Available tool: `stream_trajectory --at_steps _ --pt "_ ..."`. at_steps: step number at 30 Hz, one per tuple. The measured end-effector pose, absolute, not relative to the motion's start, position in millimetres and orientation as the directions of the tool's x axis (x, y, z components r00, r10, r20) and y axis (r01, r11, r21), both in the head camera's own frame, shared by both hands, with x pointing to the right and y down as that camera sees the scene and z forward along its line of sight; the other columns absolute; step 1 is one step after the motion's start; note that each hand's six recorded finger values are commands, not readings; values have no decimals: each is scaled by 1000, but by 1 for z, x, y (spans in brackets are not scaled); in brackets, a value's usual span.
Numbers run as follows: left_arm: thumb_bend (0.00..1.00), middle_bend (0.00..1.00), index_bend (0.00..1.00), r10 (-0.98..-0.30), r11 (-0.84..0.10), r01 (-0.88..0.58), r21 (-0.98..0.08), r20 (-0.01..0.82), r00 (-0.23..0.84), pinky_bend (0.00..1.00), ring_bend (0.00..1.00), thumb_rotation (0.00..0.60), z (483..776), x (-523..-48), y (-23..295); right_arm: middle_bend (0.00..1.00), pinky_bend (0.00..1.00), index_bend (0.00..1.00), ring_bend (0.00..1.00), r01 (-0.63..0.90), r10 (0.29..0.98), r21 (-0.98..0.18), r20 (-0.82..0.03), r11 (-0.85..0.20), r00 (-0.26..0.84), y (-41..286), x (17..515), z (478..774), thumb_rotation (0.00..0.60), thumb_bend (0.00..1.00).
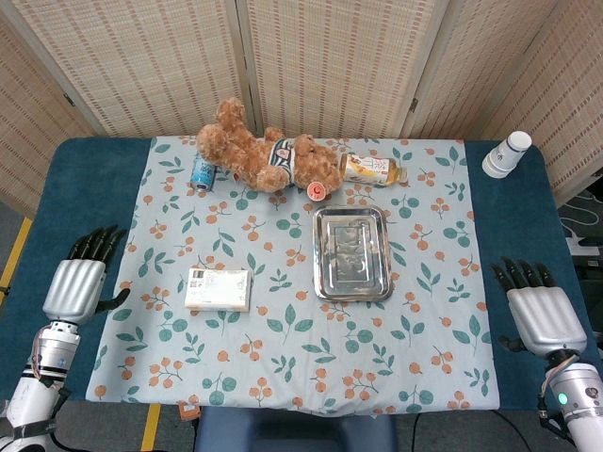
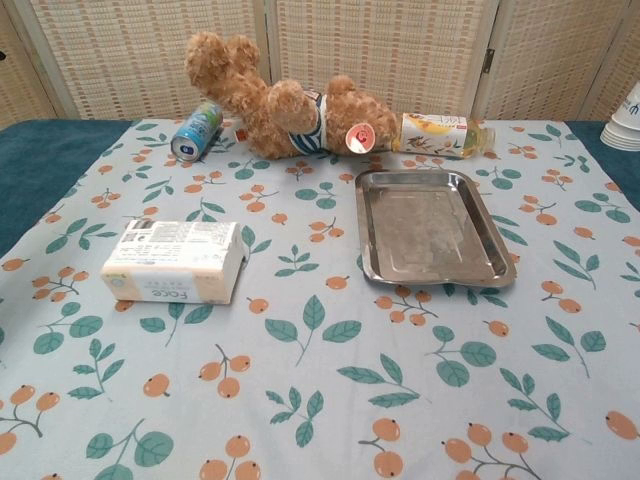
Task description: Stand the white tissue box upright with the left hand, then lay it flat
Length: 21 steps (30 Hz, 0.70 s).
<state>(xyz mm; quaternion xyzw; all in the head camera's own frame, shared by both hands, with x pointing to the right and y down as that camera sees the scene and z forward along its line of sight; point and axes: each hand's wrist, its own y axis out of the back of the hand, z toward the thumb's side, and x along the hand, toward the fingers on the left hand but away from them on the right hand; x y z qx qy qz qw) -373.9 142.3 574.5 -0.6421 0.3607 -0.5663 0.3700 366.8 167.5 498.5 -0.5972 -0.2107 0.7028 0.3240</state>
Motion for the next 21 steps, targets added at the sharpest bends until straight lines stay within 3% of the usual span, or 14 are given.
stream_trajectory --at_steps 10,21 --pt "239 1 0 -876 -477 -70 -876 468 113 105 0 600 567 -367 142 3 0 46 0 -218 703 -678 -708 -702 -60 171 363 501 600 122" --pt "180 0 0 -814 -578 -54 -814 572 96 93 0 600 569 -343 142 3 0 46 0 -220 697 -670 -713 -709 -76 170 364 507 600 122"
